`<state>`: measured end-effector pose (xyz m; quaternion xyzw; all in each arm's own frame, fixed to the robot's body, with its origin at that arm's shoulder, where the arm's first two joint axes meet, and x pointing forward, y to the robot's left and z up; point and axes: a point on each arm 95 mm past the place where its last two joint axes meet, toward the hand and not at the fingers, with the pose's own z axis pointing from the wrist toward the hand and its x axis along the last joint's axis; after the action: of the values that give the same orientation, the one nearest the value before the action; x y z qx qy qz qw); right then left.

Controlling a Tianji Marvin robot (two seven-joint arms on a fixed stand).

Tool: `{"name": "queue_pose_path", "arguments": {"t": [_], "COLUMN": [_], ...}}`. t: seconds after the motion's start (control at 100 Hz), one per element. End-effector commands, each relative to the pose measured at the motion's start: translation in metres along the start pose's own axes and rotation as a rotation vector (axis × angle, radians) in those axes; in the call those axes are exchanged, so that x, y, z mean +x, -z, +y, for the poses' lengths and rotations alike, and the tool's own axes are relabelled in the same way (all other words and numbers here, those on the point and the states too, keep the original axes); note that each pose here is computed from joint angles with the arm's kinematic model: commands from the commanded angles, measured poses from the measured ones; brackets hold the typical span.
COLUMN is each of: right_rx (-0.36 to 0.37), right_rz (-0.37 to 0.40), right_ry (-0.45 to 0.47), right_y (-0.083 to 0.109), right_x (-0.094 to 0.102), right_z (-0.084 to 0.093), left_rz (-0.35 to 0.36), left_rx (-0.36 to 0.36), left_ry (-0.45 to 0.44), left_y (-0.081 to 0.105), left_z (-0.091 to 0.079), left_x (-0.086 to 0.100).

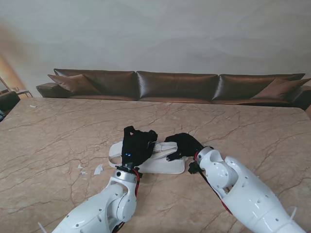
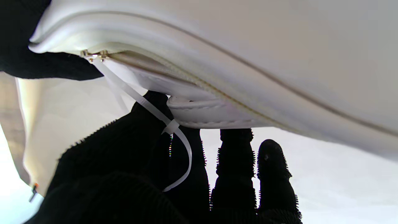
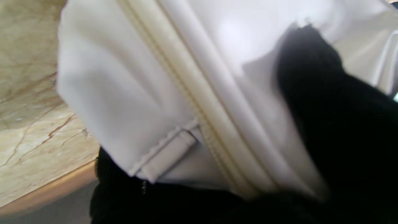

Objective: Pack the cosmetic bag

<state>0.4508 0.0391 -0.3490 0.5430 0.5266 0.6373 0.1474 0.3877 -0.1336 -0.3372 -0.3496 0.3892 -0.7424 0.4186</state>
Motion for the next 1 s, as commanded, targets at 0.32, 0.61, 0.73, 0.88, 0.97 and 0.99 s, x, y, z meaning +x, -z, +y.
{"name": "queue_pose_path", "arguments": {"t": [0.32,0.61,0.73,0.88,0.97,0.99], "right_rx": [0.002,-0.014,-0.013,-0.016,-0.022,-0.024], "right_rz": [0.031,0.001,0.003,0.002,-0.008,-0.011], "right_ry": [0.043,0.067,0.075,0.085,0.089,0.089], "right_y": [0.002,0.0,-0.001,-0.001,-0.001,-0.001], "right_x": [0.002,-0.002,-0.004,-0.006,-0.008,-0.008], "right_z": [-0.019,-0.017,-0.018,-0.02,-0.021,-0.021], "left_rz": [0.135,0.107,0.134,0.128,0.114,0.112], "left_rx": [-0.007,-0.052,-0.041,-0.012,0.0,0.003], "left_ry": [-0.215,-0.19,-0.254,-0.288,-0.29,-0.291], "left_y": [-0.003,0.0,-0.001,-0.001,0.001,0.002], "left_z": [-0.015,-0.03,-0.035,-0.037,-0.041,-0.042], "left_x": [-0.014,-0.02,-0.025,-0.033,-0.036,-0.036]}}
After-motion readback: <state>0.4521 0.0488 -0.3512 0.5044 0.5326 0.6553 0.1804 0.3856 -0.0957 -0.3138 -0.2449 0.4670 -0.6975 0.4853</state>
